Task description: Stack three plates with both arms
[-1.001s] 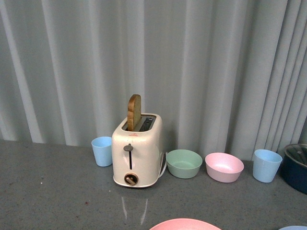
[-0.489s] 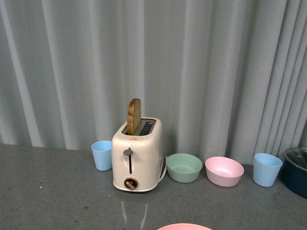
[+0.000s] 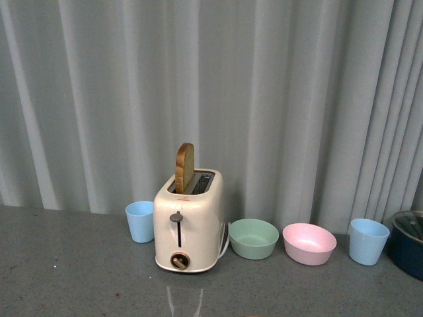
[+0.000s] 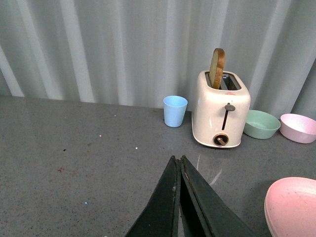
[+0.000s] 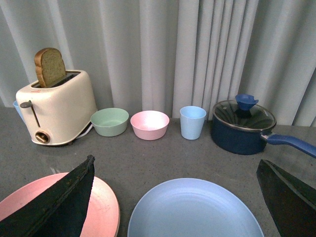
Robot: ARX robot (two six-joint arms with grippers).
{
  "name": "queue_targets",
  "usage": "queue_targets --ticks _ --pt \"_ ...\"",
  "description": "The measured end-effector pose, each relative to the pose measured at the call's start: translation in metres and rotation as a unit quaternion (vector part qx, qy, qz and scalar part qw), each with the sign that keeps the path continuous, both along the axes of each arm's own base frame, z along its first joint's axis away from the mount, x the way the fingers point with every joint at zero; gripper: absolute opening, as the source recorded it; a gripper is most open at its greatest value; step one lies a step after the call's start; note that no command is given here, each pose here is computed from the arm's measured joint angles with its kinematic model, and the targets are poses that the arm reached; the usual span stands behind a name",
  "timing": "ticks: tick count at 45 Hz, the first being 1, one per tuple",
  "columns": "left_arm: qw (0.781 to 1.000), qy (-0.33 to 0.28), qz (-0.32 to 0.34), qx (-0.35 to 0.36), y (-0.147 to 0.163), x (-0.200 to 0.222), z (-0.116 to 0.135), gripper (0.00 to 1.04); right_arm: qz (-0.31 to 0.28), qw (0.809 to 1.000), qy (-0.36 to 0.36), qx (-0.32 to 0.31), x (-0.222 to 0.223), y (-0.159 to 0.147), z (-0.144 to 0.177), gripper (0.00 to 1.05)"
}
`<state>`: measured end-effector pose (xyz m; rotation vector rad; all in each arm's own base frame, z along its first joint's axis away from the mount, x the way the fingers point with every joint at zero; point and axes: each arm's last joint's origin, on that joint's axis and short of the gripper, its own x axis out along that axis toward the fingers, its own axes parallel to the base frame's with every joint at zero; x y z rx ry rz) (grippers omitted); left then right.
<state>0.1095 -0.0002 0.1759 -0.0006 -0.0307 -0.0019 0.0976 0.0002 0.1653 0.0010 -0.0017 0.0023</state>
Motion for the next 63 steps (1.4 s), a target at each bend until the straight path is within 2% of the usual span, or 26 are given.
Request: queue_targets --ticks 9,13,22,24,37,39,41,43,44,46,50,54,57,59,63 --pt "1.000 0.017 0.000 0.000 0.000 -0.010 -0.005 0.04 0.000 1.000 0.000 0.000 0.000 0.000 0.000 0.97" --pt "1.000 0.001 0.000 0.000 0.000 -0.013 -0.003 0.04 0.000 1.000 0.000 0.000 0.000 0.000 0.000 0.97" --pt "1.000 0.003 0.000 0.000 0.000 -0.013 -0.003 0.04 0.000 1.000 0.000 0.000 0.000 0.000 0.000 0.97" --pt "1.000 0.003 0.000 0.000 0.000 -0.013 -0.003 0.09 0.000 1.000 0.000 0.000 0.000 0.000 0.000 0.97" --pt "1.000 0.003 0.000 0.000 0.000 -0.013 -0.003 0.73 -0.004 1.000 0.001 0.001 0.000 0.000 0.000 0.97" --pt "1.000 0.003 0.000 0.000 0.000 -0.013 -0.003 0.81 -0.045 0.999 0.020 0.010 0.001 0.000 0.000 0.97" --pt "1.000 0.003 0.000 0.000 0.000 -0.013 -0.003 0.90 -0.134 0.990 0.036 0.017 0.004 -0.004 0.005 0.97" --pt "1.000 0.003 0.001 0.000 0.000 -0.013 -0.003 0.97 -0.182 0.983 0.032 0.023 0.009 -0.010 0.010 0.97" --pt "1.000 0.003 -0.001 0.000 0.000 -0.013 -0.003 0.99 -0.195 0.980 0.027 0.028 0.012 -0.014 0.014 0.97" --pt "1.000 0.003 0.000 0.000 0.000 -0.013 -0.003 0.97 -0.211 0.976 0.009 0.053 0.024 -0.029 0.026 0.97" --pt "1.000 0.003 0.000 0.000 0.000 -0.013 -0.003 0.98 -0.230 0.970 -0.010 0.078 0.059 -0.076 0.047 0.97" --pt "1.000 0.003 0.001 0.000 0.000 -0.013 -0.003 0.98 -0.240 0.965 0.028 0.101 0.090 -0.115 0.046 0.97" --pt "1.000 0.003 0.001 0.000 0.000 -0.013 -0.003 0.98 -0.249 0.954 0.089 0.137 0.117 -0.147 0.028 0.97" --pt "1.000 0.003 0.000 0.000 0.000 -0.013 -0.003 0.98 -0.279 0.935 0.147 0.160 0.139 -0.173 0.003 0.97" --pt "1.000 0.003 0.000 0.000 0.000 -0.013 -0.003 0.98 -0.288 0.916 0.217 0.176 0.159 -0.196 -0.028 0.97"
